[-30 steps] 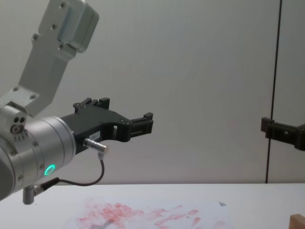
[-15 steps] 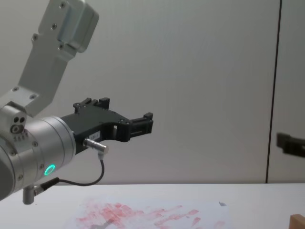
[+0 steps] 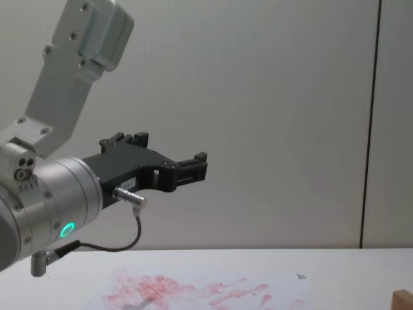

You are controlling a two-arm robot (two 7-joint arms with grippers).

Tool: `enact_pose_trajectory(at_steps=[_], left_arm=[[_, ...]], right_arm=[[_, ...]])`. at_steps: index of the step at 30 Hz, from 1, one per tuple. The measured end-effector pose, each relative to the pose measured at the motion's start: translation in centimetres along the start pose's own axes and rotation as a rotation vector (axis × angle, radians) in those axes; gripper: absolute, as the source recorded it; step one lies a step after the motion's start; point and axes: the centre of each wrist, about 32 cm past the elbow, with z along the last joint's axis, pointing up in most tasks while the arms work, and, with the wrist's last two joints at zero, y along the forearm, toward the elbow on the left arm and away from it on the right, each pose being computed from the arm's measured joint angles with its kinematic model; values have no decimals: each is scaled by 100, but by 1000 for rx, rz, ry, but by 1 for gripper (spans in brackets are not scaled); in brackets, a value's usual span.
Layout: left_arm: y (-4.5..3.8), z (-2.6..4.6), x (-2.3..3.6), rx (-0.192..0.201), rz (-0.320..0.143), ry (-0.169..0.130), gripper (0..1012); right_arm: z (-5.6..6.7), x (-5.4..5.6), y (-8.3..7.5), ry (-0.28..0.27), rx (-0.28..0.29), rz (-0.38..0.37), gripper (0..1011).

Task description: Use the one hand to pick up the stamp and affix it onto the A4 paper.

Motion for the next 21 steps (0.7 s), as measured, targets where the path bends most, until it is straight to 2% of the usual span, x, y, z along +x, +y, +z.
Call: enact_pose_trajectory(at_steps=[10, 21], left_arm=[[0, 0, 0, 0, 0, 0, 1001], [0, 0, 0, 0, 0, 0, 1002]], right_arm=[[-104, 77, 70, -36, -44, -14, 1001], [-217, 90, 298, -64, -111, 33, 1001]])
